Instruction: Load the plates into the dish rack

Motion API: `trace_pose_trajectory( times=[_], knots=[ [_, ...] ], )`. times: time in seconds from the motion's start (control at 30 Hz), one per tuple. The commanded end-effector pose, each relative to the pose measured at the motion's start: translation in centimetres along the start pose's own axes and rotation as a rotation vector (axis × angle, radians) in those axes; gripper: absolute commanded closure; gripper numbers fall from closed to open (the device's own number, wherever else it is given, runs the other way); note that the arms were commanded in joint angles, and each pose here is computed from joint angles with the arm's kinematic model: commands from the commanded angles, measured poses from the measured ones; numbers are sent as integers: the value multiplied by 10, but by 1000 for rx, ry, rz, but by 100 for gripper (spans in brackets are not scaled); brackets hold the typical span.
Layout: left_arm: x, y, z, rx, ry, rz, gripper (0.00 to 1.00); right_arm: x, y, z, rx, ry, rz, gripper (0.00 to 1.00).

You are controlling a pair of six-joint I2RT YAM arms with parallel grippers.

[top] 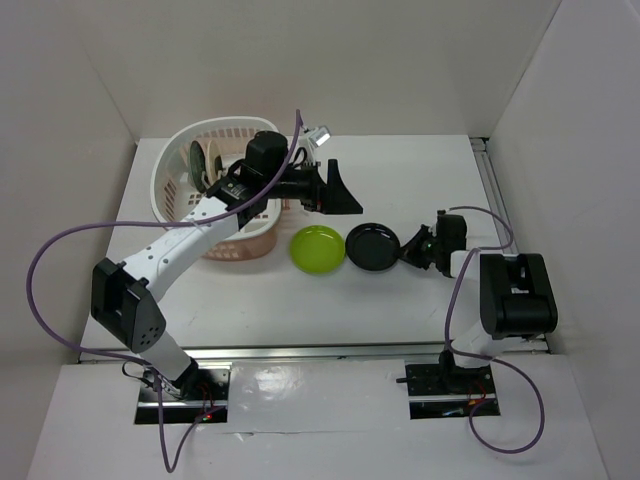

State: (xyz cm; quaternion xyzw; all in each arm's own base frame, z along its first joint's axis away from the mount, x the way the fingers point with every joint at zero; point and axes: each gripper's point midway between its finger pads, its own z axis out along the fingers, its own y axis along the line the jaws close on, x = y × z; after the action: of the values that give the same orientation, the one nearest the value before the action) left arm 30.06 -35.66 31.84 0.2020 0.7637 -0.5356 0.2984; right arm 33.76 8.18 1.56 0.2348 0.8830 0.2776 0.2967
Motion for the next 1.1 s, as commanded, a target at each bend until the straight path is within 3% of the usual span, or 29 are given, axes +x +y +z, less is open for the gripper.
trace_pose_trajectory(
  times=[0.0, 0.17, 0.3, 0.53, 0.7, 0.83, 1.07],
  knots=[
    [-7, -9, -3, 38, -25, 52, 0, 13, -33, 4, 157, 20, 41, 100],
    [-3, -2, 0, 23, -19, 40, 0, -9, -41, -3, 276, -61, 101, 100],
    [-3, 6, 3, -7, -21, 40, 0, -61, -29, -35, 365, -281, 145, 100],
    [-12, 27, 7, -118, -46, 44, 0, -121, 35, -104, 244, -571, 131, 100],
    [-17, 44, 17, -164, -37, 56, 0, -120, 81, -116, 57, -519, 3, 100],
    [-25, 53, 23, -191, -44, 79, 0, -94, 137, -123, -257, -404, -156, 100],
    [-28, 67, 23, -256, -55, 101, 0, -84, 164, -141, -400, -391, -230, 100]
  ],
)
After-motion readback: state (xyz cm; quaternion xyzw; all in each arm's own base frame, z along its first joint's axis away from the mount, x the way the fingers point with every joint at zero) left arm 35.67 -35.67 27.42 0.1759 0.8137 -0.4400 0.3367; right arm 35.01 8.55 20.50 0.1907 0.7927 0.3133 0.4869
